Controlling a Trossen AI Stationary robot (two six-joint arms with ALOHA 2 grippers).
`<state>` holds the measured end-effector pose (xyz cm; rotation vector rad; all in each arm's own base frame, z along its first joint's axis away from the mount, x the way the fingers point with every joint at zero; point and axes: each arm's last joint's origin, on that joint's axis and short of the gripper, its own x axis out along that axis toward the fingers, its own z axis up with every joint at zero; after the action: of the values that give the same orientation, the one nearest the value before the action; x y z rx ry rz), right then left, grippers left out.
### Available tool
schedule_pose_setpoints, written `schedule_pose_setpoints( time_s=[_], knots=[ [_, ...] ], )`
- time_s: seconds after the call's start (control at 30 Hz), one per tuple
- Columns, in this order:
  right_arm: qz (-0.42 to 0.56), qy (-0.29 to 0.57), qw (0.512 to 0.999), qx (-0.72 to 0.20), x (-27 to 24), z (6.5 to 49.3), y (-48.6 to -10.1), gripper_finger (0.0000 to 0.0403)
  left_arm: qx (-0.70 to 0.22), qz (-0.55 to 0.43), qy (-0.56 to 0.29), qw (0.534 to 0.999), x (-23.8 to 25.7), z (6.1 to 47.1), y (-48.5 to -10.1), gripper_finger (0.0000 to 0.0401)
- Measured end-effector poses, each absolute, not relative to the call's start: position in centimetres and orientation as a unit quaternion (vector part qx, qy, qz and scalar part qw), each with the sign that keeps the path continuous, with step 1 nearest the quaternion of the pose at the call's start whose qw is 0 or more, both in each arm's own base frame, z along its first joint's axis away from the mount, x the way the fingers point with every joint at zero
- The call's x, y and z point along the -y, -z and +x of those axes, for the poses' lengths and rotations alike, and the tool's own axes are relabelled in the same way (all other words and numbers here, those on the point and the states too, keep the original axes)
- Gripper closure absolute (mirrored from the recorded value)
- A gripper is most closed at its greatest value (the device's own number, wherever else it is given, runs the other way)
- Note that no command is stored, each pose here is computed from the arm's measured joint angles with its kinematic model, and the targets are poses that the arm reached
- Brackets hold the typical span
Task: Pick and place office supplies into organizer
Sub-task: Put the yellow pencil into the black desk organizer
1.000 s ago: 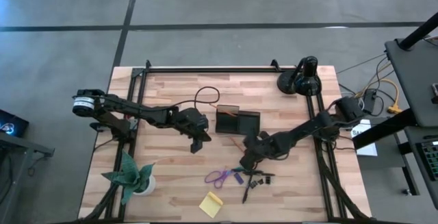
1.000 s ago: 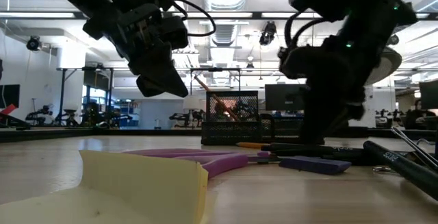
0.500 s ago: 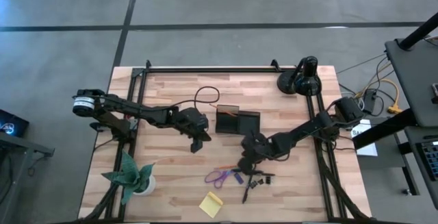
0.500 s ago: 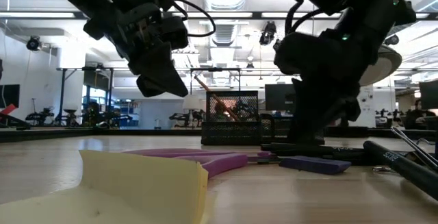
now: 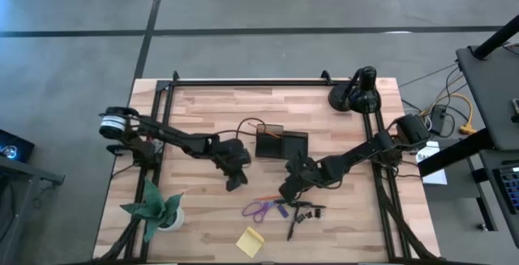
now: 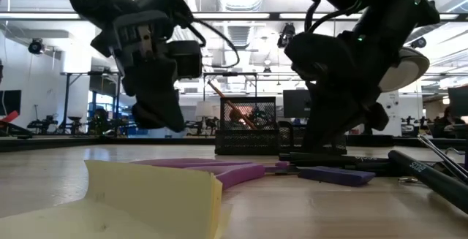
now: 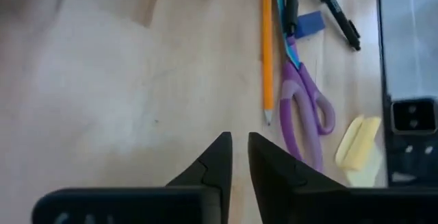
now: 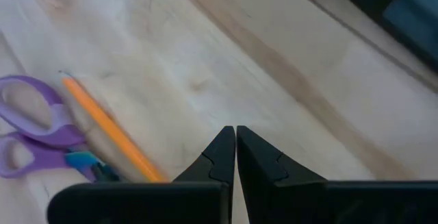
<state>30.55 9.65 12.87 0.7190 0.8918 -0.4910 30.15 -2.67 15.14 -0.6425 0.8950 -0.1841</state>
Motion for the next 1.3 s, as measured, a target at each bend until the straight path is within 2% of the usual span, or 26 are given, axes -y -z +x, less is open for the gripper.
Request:
schedule_pose_setpoints(
  time_s=[0.1,0.23,0.33,0.53,0.7,0.9,1.1,1.3],
  knots=[
    [0.347,0.236,0.812,-0.405,-10.2,30.6,-13.2,0.0394,-0.409,-0.302,0.105,0.855,4.1,30.4,-15.5,0.0362],
    [0.347,0.236,0.822,-0.384,-11.2,30.8,-14.2,0.0394,-0.396,-0.251,0.094,0.878,6.8,29.9,-16.0,0.0372],
    [0.338,0.24,0.824,-0.386,-11.9,31.0,-14.9,0.0394,-0.389,-0.209,0.064,0.895,8.5,29.5,-15.8,0.0376],
    [0.291,0.251,0.841,-0.382,-13.6,31.0,-16.7,0.0394,-0.377,-0.187,-0.007,0.907,9.8,28.9,-15.6,0.0377],
    [0.227,0.232,0.854,-0.406,-14.9,30.7,-18.0,0.0394,-0.359,-0.237,-0.033,0.902,9.9,29.1,-15.8,0.0377],
    [0.205,0.245,0.861,-0.396,-16.1,30.0,-18.5,0.0394,-0.342,-0.323,-0.055,0.881,10.3,29.4,-15.9,0.0377],
    [0.233,0.272,0.847,-0.393,-15.9,29.2,-17.4,0.0394,-0.332,-0.443,-0.107,0.826,10.3,29.4,-15.8,0.0377],
    [0.277,0.298,0.83,-0.381,-15.8,28.9,-16.8,0.0394,-0.34,-0.475,-0.117,0.803,11.5,30.0,-15.2,0.0377]
  ],
)
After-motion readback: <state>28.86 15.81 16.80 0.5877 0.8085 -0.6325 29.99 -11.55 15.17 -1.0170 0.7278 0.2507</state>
